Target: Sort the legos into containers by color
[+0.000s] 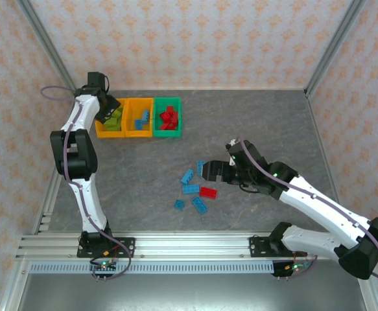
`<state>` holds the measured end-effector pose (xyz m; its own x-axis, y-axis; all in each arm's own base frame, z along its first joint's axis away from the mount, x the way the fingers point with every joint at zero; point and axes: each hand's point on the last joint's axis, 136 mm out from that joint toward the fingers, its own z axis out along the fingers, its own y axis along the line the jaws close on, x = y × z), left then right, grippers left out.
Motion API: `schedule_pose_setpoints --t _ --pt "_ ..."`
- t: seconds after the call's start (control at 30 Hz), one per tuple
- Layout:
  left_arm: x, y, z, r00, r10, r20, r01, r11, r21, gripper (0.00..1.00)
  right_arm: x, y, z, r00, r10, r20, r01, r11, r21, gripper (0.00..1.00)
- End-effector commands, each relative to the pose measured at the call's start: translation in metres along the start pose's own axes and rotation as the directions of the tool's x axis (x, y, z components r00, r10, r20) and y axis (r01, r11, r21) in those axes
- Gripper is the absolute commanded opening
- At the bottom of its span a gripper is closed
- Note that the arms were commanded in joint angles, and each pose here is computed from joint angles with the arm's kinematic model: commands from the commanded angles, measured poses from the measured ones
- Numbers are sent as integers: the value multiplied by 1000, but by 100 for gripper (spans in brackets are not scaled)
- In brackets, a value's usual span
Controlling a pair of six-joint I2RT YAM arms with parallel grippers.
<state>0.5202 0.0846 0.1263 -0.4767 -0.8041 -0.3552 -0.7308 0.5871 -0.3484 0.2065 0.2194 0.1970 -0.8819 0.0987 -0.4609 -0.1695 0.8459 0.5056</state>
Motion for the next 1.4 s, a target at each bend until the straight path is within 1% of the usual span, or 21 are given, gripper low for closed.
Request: schedule_pose_setpoints --t 0.0,0.1,0.13,0.2,0.3,0.37,0.4,0.47,0.53,0.6,0.63,0.7,0.77,0.83,0.9,1.0,1.1,1.2,1.27,1.33,1.37 --pt "-10 -21 -62 998 -15 69 6 991 133 66 -3 -8 1 1000 13 25 -14 999 45 100" --pt "1 -29 -110 996 -38 83 18 973 231 65 -9 -19 4 997 44 61 -51 993 106 100" --pt "9 -32 -129 995 -39 97 11 963 269 65 -13 -27 5 994 64 88 -77 986 147 100" --pt "28 -40 -167 991 -8 135 -37 943 331 65 -17 -39 8 989 86 121 -111 970 214 100" --pt "65 -47 -226 967 110 228 -190 911 367 65 -18 -48 18 989 89 116 -118 955 274 99" --pt "93 -43 -264 930 219 296 -321 876 360 65 -16 -50 25 991 97 94 -120 948 296 99" --pt "103 -40 -277 909 259 327 -373 857 355 65 -14 -52 30 992 102 75 -120 943 311 99" --pt "131 -37 -301 870 327 369 -466 788 403 65 -9 -56 41 993 111 47 -120 934 336 99" --pt "162 -37 -315 856 377 353 -513 695 503 68 -4 -60 52 993 112 20 -112 928 355 99" --pt "199 -39 -328 811 485 329 -573 543 614 72 0 -62 62 993 115 -14 -102 923 371 99" --pt "220 -36 -334 778 543 317 -593 466 657 73 4 -62 68 993 113 -43 -89 923 375 99" --pt "253 -26 -340 710 638 298 -614 354 706 76 12 -64 78 989 119 -83 -79 921 380 100" --pt "285 -15 -339 639 721 266 -613 269 743 81 20 -68 85 985 143 -101 -93 916 390 100" --pt "314 -4 -330 574 787 224 -598 216 772 88 28 -72 90 976 193 -102 -138 908 394 100" --pt "337 6 -317 512 838 189 -594 186 782 93 38 -75 94 960 258 -105 -198 897 395 99" --pt "356 19 -290 434 885 171 -636 166 754 100 53 -70 101 946 300 -120 -237 896 377 99" --pt "361 27 -268 378 912 156 -679 158 717 100 61 -66 108 946 290 -143 -225 909 350 99" --pt "359 37 -245 316 939 134 -742 156 652 100 66 -55 118 938 294 -184 -233 927 294 99" --pt "357 41 -234 301 944 135 -767 155 623 100 67 -53 122 935 297 -195 -236 929 285 99" --pt "356 43 -225 313 939 143 -780 168 603 100 69 -57 125 933 300 -196 -232 922 310 99" --pt "354 44 -223 323 936 144 -785 180 592 100 70 -60 127 932 301 -201 -227 918 325 98"
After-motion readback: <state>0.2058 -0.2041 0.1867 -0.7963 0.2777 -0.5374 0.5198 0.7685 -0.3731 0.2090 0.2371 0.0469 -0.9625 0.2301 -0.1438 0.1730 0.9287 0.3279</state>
